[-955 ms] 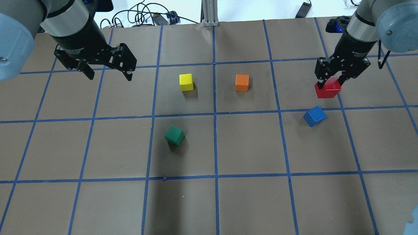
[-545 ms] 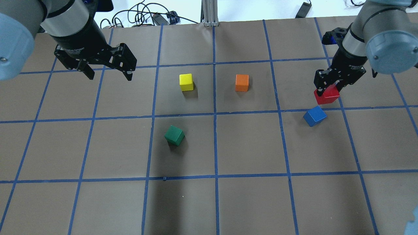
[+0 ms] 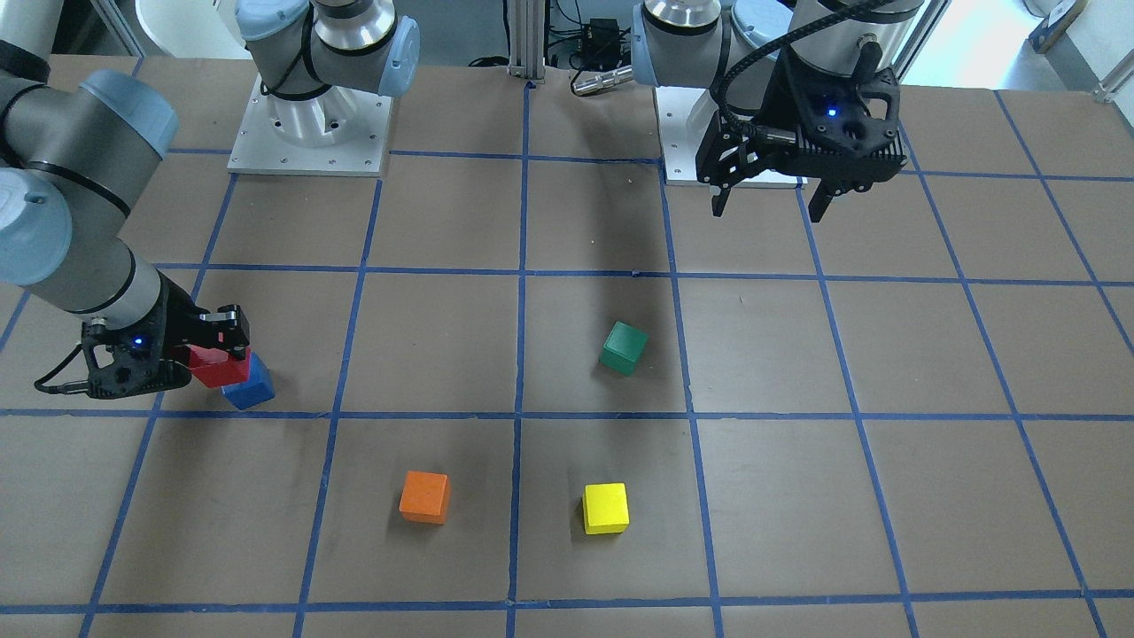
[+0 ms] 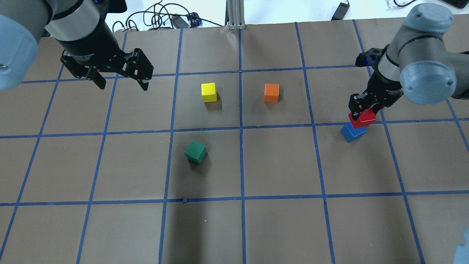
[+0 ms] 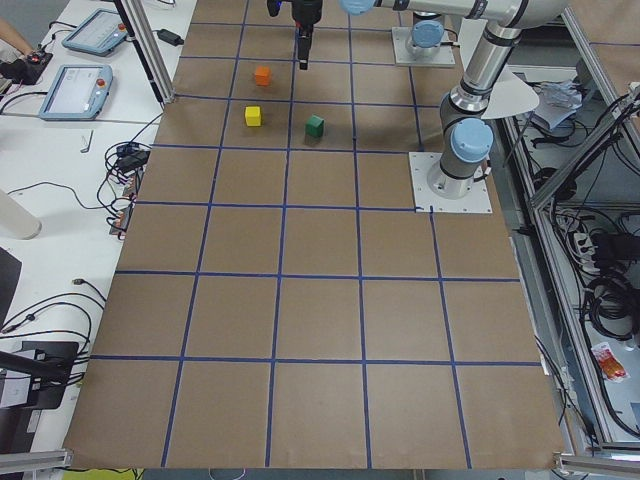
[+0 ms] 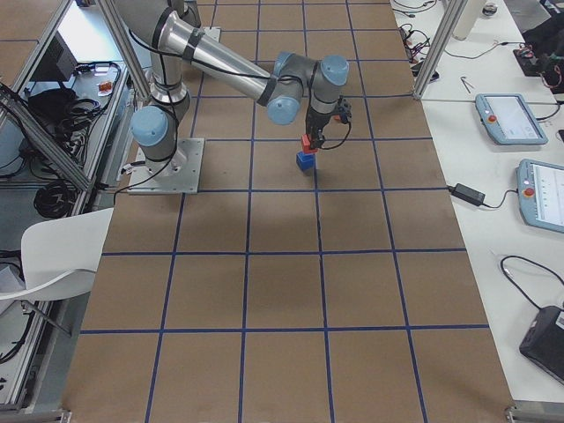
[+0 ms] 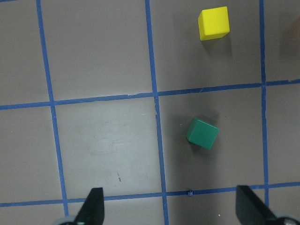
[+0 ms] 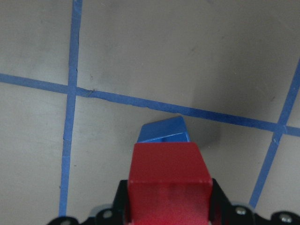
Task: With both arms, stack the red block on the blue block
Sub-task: 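Lower the red cube onto the blue cube with the right gripper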
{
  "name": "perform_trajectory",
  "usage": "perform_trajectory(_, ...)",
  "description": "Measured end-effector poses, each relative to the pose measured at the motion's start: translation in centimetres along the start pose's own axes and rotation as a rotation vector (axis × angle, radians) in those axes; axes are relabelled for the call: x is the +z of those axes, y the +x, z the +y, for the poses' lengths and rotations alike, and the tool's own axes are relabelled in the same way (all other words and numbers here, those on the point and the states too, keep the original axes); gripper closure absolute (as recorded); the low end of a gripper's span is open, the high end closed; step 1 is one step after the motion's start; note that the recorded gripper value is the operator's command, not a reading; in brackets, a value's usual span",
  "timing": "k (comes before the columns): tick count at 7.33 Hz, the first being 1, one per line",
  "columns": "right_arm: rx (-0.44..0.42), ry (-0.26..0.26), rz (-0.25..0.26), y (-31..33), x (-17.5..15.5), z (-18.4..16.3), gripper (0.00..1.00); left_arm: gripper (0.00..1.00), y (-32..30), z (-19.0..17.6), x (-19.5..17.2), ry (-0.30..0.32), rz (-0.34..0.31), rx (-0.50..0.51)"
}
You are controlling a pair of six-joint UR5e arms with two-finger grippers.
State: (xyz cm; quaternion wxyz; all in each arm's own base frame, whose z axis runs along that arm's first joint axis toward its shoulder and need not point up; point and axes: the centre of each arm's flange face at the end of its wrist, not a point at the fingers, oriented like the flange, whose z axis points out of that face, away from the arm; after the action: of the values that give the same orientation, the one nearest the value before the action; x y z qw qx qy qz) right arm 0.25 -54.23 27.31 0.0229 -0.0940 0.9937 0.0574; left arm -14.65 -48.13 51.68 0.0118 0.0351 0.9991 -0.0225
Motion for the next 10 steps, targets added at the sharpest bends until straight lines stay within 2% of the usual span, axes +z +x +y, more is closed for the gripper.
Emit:
perform_trajectory(3,-0.002,0.04,0.023,-0.19,1.75,0.54,1.0,0.0,-0.01,-0.02,0.0,0.0,0.0,0.0)
perform_trajectory(5,-0.002,0.044,0.026,-0.18,1.92,0.54,0.98,0.0,-0.11,-0.01,-0.04,0.001,0.0,-0.001)
perform_trajectory(7,-0.002,0.046,0.025,-0.18,2.01,0.49,0.8,0.0,-0.14,-0.01,-0.06,0.001,0.0,0.0)
perform_trajectory(8,-0.002,0.048,0.024,-0.17,2.01,0.46,0.45,0.0,-0.14,0.0,-0.07,0.001,0.0,0.0)
perform_trajectory(9,-0.001,0.049,0.025,-0.17,2.01,0.46,0.28,0.0,-0.15,0.0,-0.07,0.001,0.0,0.001)
perform_trajectory(10,-0.001,0.049,0.025,-0.17,2.01,0.46,0.15,0.0,-0.15,0.0,-0.07,0.002,0.0,0.001)
